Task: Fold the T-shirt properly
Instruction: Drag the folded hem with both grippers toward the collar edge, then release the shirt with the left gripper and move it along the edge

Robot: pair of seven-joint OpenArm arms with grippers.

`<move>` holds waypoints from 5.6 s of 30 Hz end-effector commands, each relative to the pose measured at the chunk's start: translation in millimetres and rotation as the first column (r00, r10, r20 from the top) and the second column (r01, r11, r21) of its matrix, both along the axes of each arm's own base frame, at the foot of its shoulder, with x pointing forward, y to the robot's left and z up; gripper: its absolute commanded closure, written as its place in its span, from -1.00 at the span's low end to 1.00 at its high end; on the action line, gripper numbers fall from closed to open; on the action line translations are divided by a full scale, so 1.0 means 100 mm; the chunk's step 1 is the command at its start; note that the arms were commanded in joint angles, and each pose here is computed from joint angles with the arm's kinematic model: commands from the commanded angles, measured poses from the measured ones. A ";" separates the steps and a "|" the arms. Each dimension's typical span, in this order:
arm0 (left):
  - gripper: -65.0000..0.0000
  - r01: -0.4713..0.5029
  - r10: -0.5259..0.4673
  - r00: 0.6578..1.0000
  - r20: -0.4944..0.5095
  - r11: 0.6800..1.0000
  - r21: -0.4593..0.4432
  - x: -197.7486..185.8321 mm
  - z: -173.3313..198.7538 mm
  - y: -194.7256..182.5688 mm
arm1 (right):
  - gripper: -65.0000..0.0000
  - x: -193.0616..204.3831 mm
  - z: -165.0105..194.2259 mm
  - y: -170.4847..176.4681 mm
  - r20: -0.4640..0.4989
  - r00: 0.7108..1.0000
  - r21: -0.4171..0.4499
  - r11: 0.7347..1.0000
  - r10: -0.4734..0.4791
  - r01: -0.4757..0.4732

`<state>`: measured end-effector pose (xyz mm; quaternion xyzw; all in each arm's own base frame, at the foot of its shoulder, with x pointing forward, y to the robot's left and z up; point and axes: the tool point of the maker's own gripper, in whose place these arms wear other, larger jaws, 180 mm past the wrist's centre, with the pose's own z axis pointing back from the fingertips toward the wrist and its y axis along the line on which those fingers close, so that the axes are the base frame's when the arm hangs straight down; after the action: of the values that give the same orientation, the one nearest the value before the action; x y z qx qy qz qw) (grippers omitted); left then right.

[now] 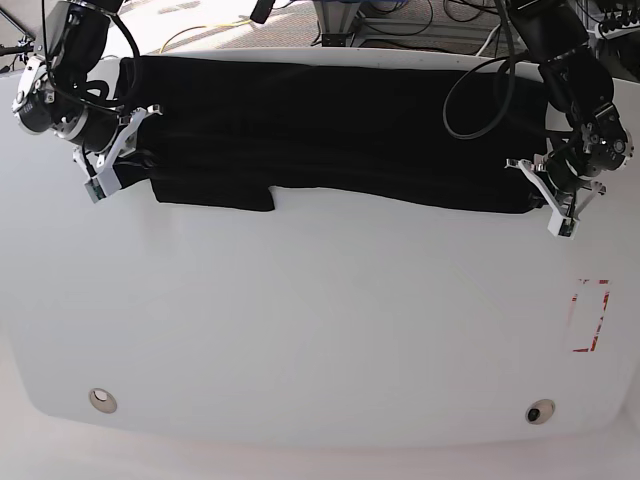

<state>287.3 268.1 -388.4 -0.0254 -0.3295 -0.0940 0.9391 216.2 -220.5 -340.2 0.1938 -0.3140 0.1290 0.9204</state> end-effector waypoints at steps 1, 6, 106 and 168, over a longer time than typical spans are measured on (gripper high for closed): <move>1.00 0.009 -0.012 0.999 0.050 0.998 0.061 0.05 0.21 0.16 | 1.00 -0.03 0.03 -0.05 0.007 1.000 -0.010 1.000 0.000 0.000; 1.00 0.025 -0.034 0.996 0.088 0.995 0.092 0.08 0.37 0.12 | 1.00 -0.18 -0.06 -0.03 -0.036 0.999 -0.009 1.000 0.004 -0.005; 0.99 -0.029 0.028 0.992 0.120 1.000 0.001 0.19 0.61 0.32 | 0.75 -0.28 -1.10 0.72 -0.287 0.957 0.097 0.995 0.040 -0.012; 0.12 -0.202 0.201 0.979 -0.010 0.979 -0.036 -0.38 0.47 0.95 | 0.75 -0.33 -1.24 0.67 -0.311 0.950 0.068 0.998 0.013 0.008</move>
<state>232.1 363.2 -342.9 0.0017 -0.3117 0.0014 0.9502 212.8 -133.8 -435.0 0.2980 -0.2544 0.0733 0.9171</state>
